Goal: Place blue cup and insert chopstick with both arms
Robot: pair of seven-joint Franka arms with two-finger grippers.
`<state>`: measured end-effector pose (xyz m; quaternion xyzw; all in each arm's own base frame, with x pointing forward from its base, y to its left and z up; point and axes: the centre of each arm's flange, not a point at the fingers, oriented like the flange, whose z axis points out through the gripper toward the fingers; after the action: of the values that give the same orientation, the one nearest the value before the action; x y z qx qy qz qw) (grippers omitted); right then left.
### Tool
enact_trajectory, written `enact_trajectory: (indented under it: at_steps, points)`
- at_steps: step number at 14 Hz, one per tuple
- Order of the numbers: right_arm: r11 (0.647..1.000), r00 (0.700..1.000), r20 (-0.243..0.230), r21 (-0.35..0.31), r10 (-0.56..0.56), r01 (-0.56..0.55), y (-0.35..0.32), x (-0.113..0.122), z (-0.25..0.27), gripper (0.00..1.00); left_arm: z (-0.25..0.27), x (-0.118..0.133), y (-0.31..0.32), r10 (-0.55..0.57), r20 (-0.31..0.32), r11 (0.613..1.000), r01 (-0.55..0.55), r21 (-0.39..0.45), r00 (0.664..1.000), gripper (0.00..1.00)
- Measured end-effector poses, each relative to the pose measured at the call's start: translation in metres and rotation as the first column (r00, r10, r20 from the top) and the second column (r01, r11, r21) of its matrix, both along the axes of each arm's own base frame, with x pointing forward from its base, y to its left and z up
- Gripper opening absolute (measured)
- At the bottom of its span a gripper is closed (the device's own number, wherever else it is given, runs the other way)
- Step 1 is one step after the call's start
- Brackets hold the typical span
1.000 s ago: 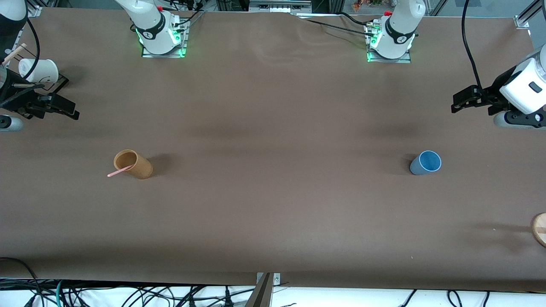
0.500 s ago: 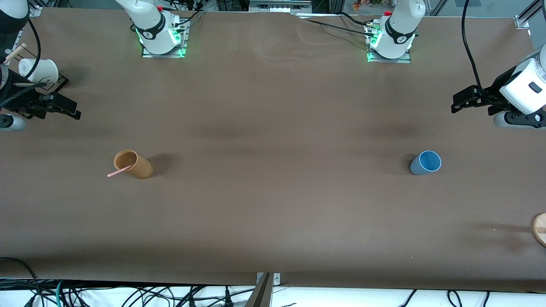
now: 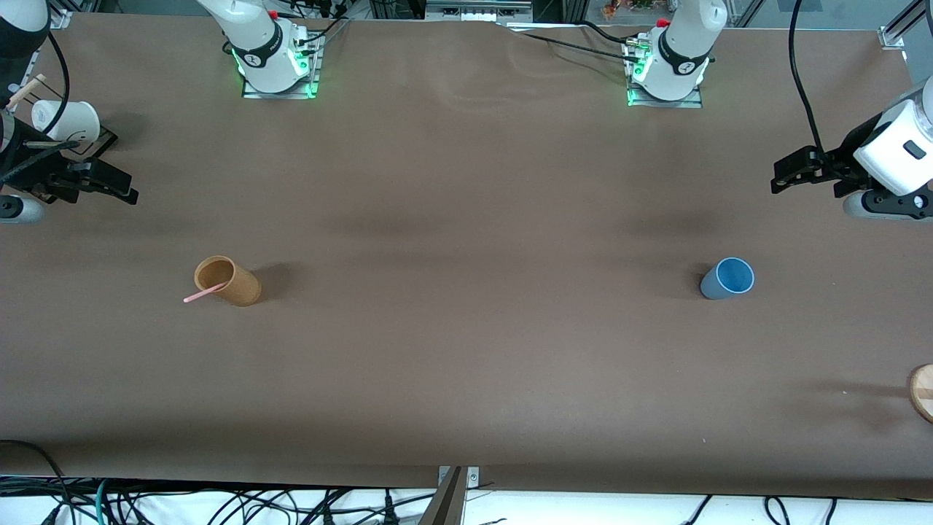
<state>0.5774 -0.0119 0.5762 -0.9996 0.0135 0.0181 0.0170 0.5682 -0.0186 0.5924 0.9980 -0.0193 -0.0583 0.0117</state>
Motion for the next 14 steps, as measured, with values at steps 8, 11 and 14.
enact_trajectory:
  at_steps: [8,11,14]
  points:
    - [1.000,1.000,0.000,0.000,0.000,0.000,0.000,0.000,0.000,1.00,-0.001,0.000,0.002,0.004,-0.001,1.000,-0.004,0.000,1.000,1.00]
    - [1.000,1.000,0.000,0.000,0.000,0.000,0.000,0.000,0.000,1.00,-0.006,0.003,0.002,0.004,-0.011,1.000,-0.004,0.001,1.000,1.00]
    - [1.000,1.000,0.000,0.000,0.001,-0.001,0.000,0.000,0.000,1.00,-0.015,0.007,0.002,0.005,-0.026,1.000,-0.005,0.002,1.000,1.00]
